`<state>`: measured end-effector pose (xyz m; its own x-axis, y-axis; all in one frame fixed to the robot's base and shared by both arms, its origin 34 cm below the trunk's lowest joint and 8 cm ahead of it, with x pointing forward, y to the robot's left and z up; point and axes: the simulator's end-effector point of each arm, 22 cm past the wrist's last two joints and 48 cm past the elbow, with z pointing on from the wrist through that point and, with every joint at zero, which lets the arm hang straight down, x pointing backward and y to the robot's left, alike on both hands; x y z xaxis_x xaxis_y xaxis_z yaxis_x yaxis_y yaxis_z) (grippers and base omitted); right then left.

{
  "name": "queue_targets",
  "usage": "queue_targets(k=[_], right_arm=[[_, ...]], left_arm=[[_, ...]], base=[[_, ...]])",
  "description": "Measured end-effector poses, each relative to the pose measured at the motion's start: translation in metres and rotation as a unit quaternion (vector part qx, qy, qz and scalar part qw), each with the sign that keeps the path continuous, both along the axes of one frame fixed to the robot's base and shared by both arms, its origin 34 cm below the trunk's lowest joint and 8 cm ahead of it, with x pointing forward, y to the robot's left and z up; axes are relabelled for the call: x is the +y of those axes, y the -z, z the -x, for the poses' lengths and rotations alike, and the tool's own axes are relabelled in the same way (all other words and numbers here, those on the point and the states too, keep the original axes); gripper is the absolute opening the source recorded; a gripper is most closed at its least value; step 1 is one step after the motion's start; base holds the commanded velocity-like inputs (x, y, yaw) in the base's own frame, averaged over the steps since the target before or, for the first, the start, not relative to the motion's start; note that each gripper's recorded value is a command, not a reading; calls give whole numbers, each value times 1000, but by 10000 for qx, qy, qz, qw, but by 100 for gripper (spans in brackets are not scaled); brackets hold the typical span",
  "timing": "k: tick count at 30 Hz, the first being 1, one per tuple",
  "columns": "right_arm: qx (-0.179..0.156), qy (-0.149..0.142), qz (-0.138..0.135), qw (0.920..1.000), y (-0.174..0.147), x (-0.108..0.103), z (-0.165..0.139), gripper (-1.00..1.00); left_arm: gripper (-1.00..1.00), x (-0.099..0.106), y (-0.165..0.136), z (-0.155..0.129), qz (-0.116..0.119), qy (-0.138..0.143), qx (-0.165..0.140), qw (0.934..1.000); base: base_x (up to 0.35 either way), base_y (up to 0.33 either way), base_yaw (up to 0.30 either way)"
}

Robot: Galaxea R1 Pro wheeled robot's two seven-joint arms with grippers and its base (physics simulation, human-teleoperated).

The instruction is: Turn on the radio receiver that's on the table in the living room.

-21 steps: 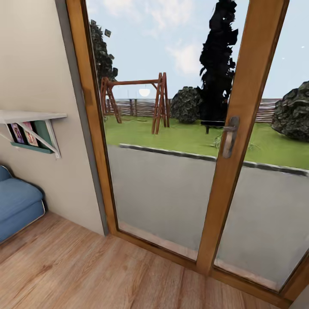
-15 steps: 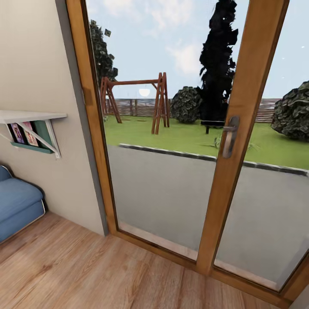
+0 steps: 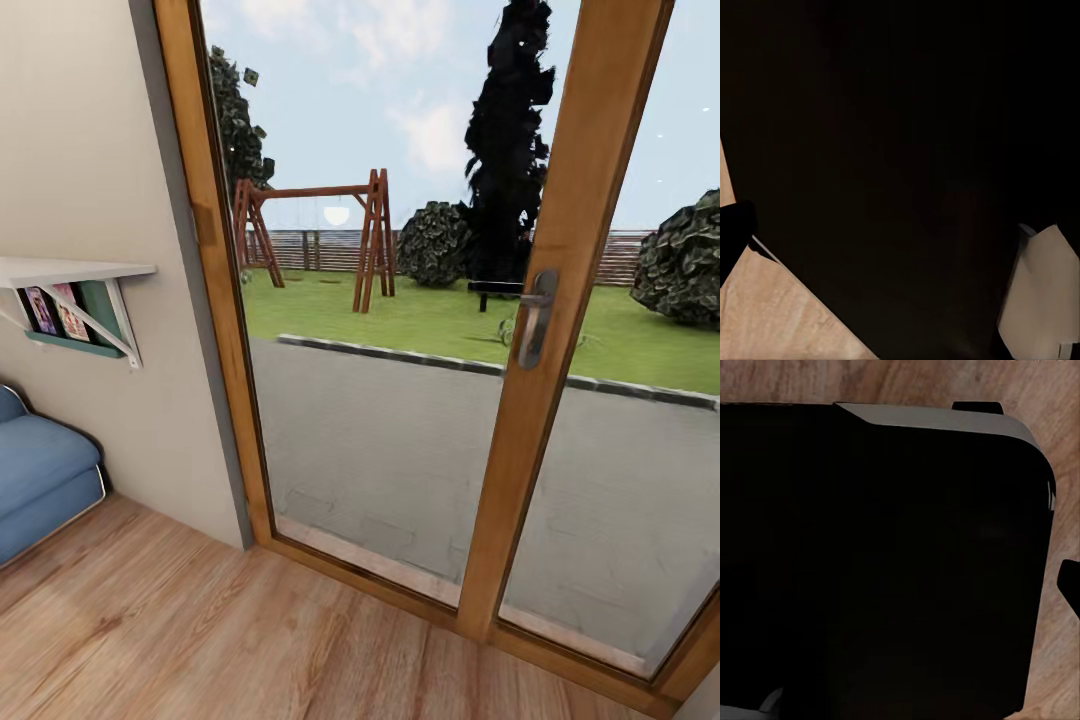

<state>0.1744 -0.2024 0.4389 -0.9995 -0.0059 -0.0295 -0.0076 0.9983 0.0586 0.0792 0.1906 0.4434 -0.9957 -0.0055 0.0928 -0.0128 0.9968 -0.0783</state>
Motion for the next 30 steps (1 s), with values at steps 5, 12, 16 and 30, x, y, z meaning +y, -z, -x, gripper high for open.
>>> queue_targets(k=[5,12,16,30], right_arm=[[-68,-10,88,9999,1,-12,-4,100],[-453,17,282,9986,0,-43,-31,100],[-706,15,388,9968,-3,-60,-51,100],[-2477,-767,794,9625,-56,-97,-214,100]], left_arm=[[100,-13,-1,0,84,-31,3,10000],[100,-31,-3,0,196,-28,-2,9998],[100,-26,-2,-12,141,-19,-171,9998],[100,45,-56,-282,-949,-675,-2347,9651]], base=[[0,0,0],[0,0,0],[0,0,0],[0,0,110]])
